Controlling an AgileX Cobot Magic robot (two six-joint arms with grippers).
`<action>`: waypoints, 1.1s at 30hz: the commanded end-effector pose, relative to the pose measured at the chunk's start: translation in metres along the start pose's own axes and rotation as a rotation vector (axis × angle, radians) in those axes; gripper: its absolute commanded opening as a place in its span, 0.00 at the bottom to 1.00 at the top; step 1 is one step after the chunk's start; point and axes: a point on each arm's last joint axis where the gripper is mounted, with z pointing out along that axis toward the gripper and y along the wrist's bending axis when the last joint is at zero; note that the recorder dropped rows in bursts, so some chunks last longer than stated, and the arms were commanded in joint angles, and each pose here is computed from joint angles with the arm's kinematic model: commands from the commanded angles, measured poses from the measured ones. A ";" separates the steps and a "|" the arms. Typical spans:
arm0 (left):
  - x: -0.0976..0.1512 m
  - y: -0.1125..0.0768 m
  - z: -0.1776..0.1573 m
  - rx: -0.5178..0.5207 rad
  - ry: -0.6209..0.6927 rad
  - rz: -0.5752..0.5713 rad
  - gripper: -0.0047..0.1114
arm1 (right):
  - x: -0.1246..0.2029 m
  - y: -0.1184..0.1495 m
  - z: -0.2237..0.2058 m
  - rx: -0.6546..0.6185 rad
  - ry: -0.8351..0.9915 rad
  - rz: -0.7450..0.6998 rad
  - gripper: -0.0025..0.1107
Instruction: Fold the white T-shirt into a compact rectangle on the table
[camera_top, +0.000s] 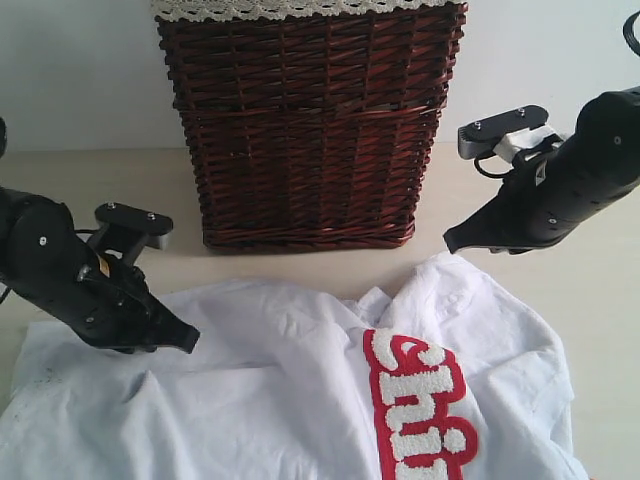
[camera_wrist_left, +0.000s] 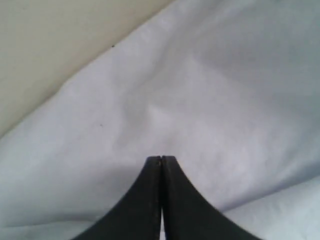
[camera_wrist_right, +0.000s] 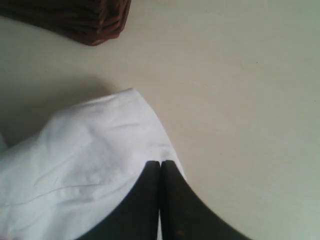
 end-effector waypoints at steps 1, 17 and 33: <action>0.000 0.016 0.015 -0.022 -0.016 -0.045 0.04 | 0.000 0.001 0.000 -0.005 0.003 -0.009 0.02; -0.015 0.066 0.015 -0.090 -0.174 -0.204 0.04 | -0.002 0.001 0.000 -0.013 -0.014 0.004 0.02; -0.034 0.064 -0.038 -0.092 -0.305 -0.197 0.04 | 0.031 0.016 0.061 -0.155 0.211 -0.105 0.02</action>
